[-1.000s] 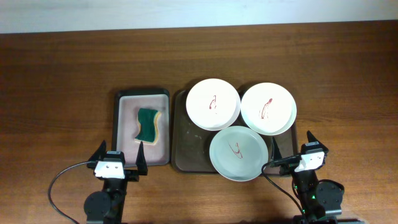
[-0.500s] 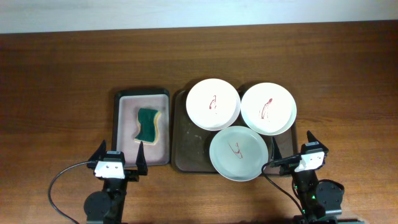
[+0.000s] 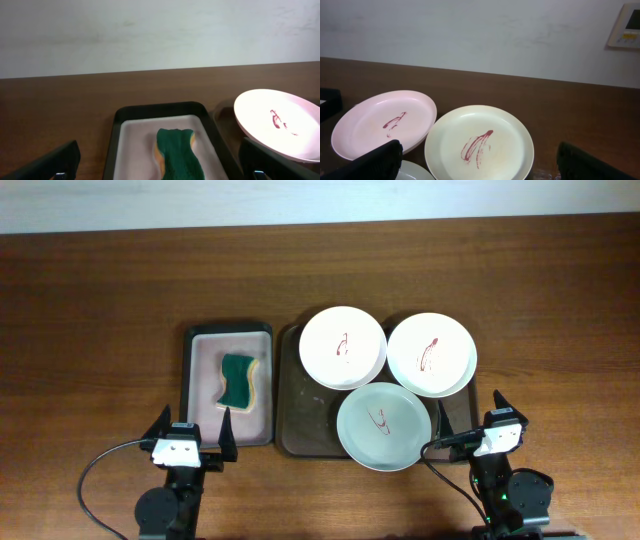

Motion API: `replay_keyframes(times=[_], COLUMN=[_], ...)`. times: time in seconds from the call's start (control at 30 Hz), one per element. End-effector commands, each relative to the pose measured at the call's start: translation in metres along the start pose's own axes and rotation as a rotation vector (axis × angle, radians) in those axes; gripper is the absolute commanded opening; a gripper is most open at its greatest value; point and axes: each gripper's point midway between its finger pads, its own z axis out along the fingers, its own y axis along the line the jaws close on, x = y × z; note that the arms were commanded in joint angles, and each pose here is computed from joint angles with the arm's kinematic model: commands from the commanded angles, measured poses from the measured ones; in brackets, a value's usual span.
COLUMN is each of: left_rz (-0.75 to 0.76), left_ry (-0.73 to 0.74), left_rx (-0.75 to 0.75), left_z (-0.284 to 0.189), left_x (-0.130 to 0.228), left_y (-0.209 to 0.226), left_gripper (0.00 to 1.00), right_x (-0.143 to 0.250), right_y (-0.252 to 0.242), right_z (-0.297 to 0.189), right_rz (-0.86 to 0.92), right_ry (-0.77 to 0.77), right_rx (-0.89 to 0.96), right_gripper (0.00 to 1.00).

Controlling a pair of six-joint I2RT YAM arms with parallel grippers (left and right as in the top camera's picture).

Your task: Clean dirty plates on tray and stack at the side

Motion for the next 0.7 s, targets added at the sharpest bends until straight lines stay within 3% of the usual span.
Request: replay_keyframes(times=[0.0,0.3,0.47,0.67], left_rz=[0.019,0.019,-0.058,-0.09], left_ry=[0.0,0.0,0.003,0.094], left_rx=[0.013,0.014,0.021,0.018], left_z=[0.0,0.0,0.0,-0.003], left_x=[0.002,0.002,0.002,0.002], left_y=[-0.002,-0.003,-0.004,-0.004], left_gripper=[0.99,1.0,1.0,0.99], right_x=[0.002,0.001,-0.008,-0.023], right_y=[0.001,0.001,0.002,0.001], right_z=[0.0,0.0,0.0,-0.005], right_rz=[0.001,0.002,0.115,0.116], right_ry=[0.002,-0.001,-0.038,-0.014], right_rx=[-0.002,-0.004,-0.008,-0.007], right_gripper=[0.99,0.99,0.99,0.99])
